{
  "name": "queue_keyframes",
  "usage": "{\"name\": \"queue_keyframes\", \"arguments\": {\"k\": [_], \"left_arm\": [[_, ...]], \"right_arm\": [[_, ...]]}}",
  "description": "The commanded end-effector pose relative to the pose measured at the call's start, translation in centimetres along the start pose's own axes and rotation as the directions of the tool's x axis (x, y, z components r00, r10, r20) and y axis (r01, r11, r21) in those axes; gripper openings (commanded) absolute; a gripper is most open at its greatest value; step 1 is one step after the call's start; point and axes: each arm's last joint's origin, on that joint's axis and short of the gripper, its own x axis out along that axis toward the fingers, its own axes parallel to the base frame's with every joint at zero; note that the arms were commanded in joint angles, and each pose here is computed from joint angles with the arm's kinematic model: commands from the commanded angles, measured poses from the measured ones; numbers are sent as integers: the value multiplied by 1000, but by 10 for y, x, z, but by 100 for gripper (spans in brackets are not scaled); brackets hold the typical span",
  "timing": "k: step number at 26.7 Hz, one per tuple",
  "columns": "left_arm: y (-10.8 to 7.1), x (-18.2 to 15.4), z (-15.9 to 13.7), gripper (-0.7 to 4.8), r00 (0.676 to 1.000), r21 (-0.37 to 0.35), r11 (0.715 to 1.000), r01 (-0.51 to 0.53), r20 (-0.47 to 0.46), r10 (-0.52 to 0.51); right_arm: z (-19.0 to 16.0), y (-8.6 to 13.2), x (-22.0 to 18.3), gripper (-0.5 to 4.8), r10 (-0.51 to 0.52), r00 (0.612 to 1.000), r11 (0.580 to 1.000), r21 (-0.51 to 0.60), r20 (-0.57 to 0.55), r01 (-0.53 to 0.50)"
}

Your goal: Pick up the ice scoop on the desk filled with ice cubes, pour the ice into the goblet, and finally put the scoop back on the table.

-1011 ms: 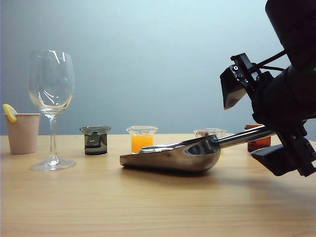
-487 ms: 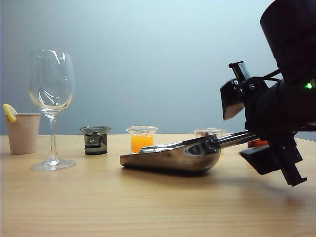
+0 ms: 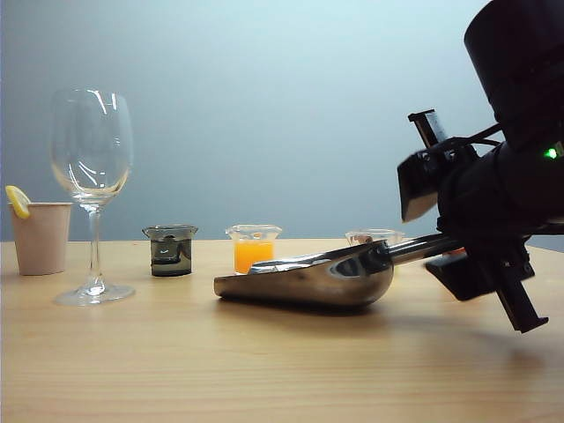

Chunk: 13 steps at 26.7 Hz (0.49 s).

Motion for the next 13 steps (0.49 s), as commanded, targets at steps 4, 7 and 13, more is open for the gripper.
{"name": "queue_keyframes", "arguments": {"k": [4,7,13], "left_arm": [[0,-1,3,-5,1000,3,1000,-1,17,1],[0,-1,3,-5,1000,3,1000,-1,17,1],[0,-1,3,-5,1000,3,1000,-1,17,1]], "right_arm": [[0,2,0,197,11,1000,1000,3,4,-11],[0,2,0,163,11,1000,1000,3,4,-11],[0,2,0,112,11,1000,1000,1,3,-11]]}}
